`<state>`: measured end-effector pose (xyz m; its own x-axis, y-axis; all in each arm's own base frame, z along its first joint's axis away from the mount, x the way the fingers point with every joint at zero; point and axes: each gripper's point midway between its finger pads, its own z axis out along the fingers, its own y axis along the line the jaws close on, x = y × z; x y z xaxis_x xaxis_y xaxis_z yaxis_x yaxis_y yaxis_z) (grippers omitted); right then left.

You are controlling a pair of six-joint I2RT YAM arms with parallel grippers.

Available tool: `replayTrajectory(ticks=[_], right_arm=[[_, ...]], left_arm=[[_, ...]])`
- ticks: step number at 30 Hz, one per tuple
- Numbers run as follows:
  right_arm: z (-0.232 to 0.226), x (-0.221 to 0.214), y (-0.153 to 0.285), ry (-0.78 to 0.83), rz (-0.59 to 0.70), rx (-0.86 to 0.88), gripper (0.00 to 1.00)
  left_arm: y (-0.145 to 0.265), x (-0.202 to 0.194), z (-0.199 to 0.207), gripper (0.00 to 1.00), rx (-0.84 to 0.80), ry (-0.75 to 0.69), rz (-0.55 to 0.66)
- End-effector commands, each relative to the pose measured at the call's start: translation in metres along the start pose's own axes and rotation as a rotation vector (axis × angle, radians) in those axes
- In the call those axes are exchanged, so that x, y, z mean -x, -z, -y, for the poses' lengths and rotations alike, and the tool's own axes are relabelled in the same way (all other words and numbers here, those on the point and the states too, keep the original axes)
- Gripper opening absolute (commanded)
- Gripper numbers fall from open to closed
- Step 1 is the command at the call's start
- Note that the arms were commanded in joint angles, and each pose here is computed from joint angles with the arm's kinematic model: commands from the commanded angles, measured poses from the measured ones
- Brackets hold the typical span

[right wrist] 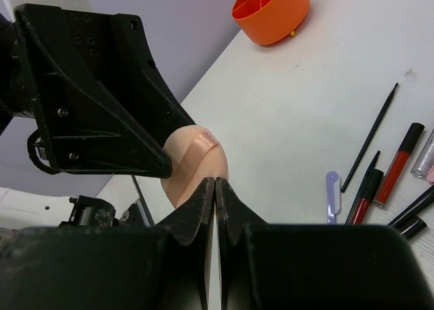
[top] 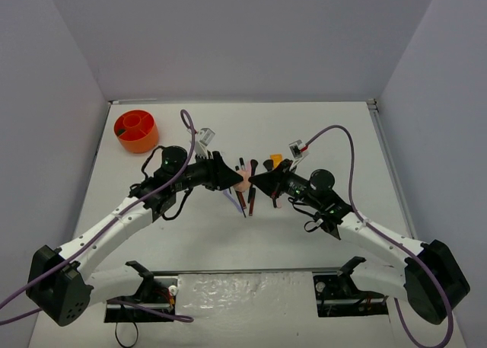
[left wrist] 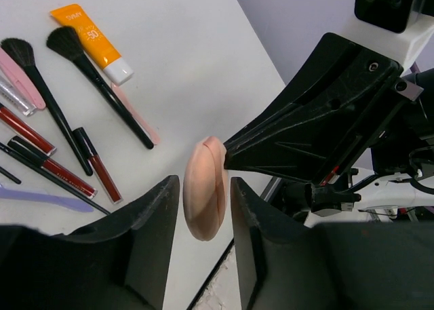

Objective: Organize the makeup

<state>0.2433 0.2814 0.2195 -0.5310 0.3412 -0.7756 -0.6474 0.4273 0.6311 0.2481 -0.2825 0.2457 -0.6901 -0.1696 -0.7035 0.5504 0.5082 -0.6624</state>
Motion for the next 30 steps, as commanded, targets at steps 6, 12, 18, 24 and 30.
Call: replayTrajectory(ticks=[6, 12, 18, 24, 30], right_arm=[[-0.027, 0.023, -0.003, 0.049, 0.073, 0.105, 0.00], [-0.024, 0.024, -0.003, 0.067, 0.069, 0.083, 0.40], [-0.014, 0.033, -0.001, 0.140, 0.062, -0.007, 0.83], [0.020, 0.052, 0.018, 0.254, 0.069, -0.266, 1.00], [0.058, 0.072, 0.052, 0.311, 0.121, -0.556, 1.00]], left_arm=[[0.004, 0.033, 0.042, 0.09, -0.137, -0.084, 0.102], [0.007, 0.033, 0.038, 0.00, -0.102, -0.103, 0.100], [0.017, 0.042, 0.022, 0.00, 0.026, -0.149, 0.117], [0.055, 0.057, -0.033, 0.00, 0.426, -0.213, 0.098], [0.126, 0.107, -0.087, 0.00, 0.829, -0.219, 0.173]])
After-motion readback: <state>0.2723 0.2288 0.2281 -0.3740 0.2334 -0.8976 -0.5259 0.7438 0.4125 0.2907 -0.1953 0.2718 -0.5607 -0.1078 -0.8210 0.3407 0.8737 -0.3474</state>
